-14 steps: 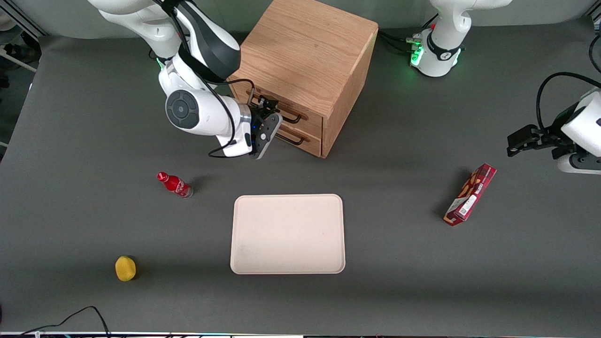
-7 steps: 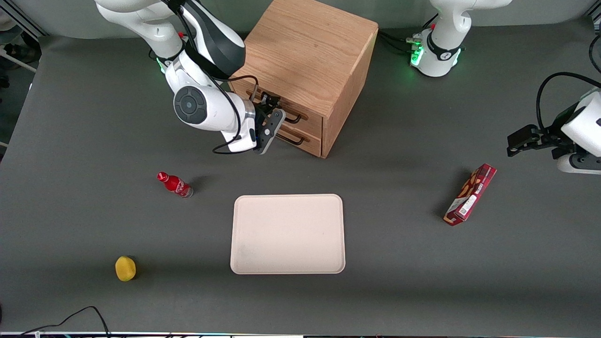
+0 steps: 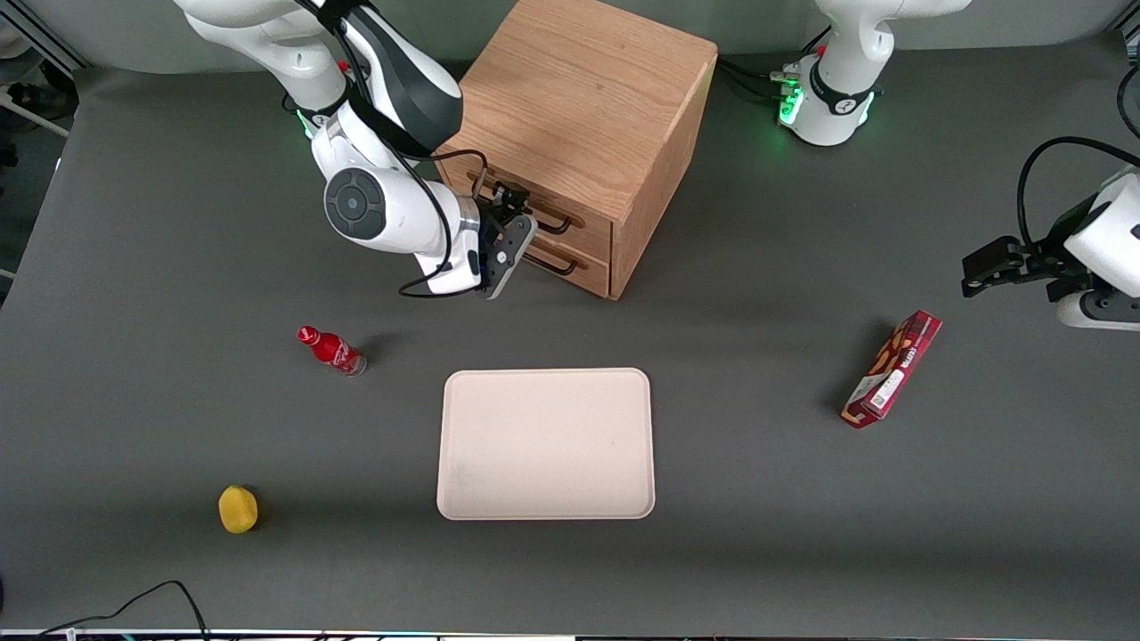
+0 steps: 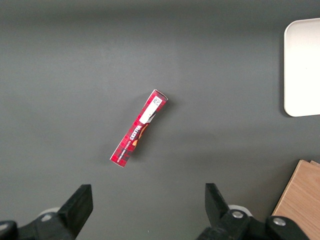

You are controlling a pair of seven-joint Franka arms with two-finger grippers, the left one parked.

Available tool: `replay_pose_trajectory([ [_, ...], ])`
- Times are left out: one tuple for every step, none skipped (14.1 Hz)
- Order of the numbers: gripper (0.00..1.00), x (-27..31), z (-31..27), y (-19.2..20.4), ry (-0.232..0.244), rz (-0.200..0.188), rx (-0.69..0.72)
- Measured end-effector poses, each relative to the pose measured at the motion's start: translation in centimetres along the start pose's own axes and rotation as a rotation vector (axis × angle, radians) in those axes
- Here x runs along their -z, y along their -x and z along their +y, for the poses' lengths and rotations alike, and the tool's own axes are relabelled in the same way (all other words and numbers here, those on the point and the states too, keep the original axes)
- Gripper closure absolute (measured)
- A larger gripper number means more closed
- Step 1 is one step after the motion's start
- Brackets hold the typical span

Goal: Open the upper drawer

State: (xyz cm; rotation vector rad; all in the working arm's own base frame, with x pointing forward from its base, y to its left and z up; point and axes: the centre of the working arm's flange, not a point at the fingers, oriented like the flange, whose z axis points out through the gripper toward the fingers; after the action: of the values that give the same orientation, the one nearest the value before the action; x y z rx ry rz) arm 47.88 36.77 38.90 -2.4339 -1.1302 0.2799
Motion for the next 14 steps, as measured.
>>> replay_pose_trajectory([
  [0.0, -0.1, 0.1, 0.0, 0.001, 0.001, 0.001],
  [0.0, -0.1, 0.2, 0.1, 0.001, 0.001, 0.007],
  [0.0, -0.1, 0.3, 0.1, 0.002, 0.002, 0.011],
  [0.0, -0.1, 0.3, 0.1, 0.004, 0.001, 0.014],
  [0.0, -0.1, 0.4, 0.1, 0.006, 0.0, 0.016],
  [0.0, 0.0, 0.5, 0.1, 0.008, 0.001, 0.016],
  [0.0, 0.2, 0.9, 0.1, 0.011, 0.004, 0.013],
  [0.0, 0.5, 1.6, 0.1, 0.02, 0.011, 0.011],
  [0.0, 0.9, 2.8, 0.2, 0.033, 0.013, 0.01],
  [0.0, 1.2, 4.1, 0.4, 0.048, 0.012, 0.007],
  [0.0, 1.6, 5.2, 0.4, 0.067, 0.011, 0.006],
  [0.0, 2.0, 6.5, 0.4, 0.087, 0.011, 0.002],
  [0.0, 2.3, 7.4, 0.4, 0.095, 0.014, -0.006],
  [0.0, 2.6, 8.3, 0.3, 0.096, 0.018, -0.015],
])
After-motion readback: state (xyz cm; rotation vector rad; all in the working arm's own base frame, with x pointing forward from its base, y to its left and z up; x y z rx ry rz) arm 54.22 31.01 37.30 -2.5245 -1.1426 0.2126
